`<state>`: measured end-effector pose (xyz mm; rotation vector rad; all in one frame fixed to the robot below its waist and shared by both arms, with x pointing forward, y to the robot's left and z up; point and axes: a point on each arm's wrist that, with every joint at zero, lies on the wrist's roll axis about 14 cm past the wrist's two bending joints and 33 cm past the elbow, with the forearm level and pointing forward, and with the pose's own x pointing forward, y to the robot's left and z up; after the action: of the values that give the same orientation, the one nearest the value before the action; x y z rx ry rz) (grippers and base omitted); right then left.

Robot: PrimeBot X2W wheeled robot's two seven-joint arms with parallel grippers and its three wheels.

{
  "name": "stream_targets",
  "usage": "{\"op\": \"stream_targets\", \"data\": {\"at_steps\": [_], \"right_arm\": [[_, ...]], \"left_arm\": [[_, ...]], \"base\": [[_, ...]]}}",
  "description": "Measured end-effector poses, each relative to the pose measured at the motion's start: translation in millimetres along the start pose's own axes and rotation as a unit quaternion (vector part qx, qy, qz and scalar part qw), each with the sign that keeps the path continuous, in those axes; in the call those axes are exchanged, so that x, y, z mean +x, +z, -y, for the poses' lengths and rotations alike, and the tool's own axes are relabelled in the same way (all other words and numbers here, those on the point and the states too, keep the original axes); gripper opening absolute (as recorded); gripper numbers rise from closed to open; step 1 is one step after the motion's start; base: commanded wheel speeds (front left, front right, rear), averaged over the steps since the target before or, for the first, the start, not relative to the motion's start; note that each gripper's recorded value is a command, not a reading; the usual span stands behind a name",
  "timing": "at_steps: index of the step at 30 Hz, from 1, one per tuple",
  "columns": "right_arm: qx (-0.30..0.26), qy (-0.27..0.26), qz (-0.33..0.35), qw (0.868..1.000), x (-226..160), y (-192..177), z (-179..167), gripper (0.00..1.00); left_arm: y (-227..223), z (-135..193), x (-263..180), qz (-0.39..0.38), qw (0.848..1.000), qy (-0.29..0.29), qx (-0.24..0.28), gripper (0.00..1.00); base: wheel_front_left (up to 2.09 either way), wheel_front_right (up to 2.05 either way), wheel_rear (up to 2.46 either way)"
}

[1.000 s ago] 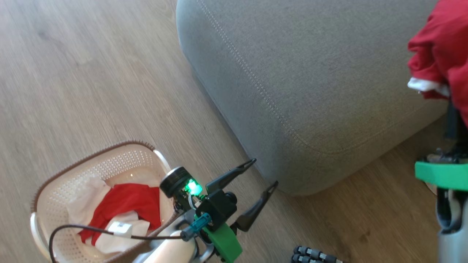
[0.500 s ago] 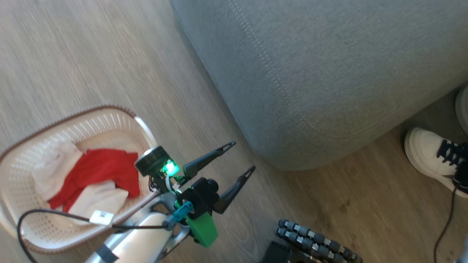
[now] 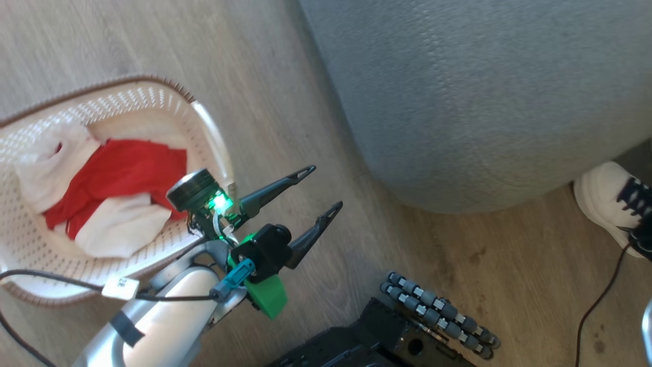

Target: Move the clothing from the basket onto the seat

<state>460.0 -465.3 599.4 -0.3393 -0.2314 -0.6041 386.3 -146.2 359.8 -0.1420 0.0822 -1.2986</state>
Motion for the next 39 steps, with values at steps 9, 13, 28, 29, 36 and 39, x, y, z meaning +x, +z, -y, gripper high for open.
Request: {"op": "stream_targets", "data": {"at_steps": [9,13,28,29,36,39], "right_arm": [[0.065,0.003,-0.117,0.991,22,-93,-40,0.00],[0.071,-0.004,-0.179,0.981,19,-135,-47,0.00],[0.107,-0.050,-0.316,0.941,4,-199,-49,0.00],[0.109,-0.051,-0.323,0.939,2,-202,-50,0.00],[0.118,-0.055,-0.335,0.933,-3,-206,-51,0.00],[0.120,-0.056,-0.336,0.933,-4,-205,-50,0.00]], "left_arm": [[-22,-24,-21,-0.020,0.999,0.044,-0.008,1.00],[-25,-34,-25,-0.020,0.998,0.060,-0.008,1.00],[-35,-43,-34,-0.029,0.996,0.082,-0.014,1.00],[-34,-43,-34,-0.029,0.996,0.082,-0.013,1.00],[-30,-46,-33,-0.026,0.996,0.084,-0.009,1.00],[-27,-46,-33,-0.024,0.996,0.087,-0.007,1.00]], "base": [[0.00,0.00,0.00],[0.00,0.00,0.00],[0.00,0.00,0.00],[0.00,0.00,0.00],[0.00,0.00,0.00],[0.00,0.00,0.00]]}}
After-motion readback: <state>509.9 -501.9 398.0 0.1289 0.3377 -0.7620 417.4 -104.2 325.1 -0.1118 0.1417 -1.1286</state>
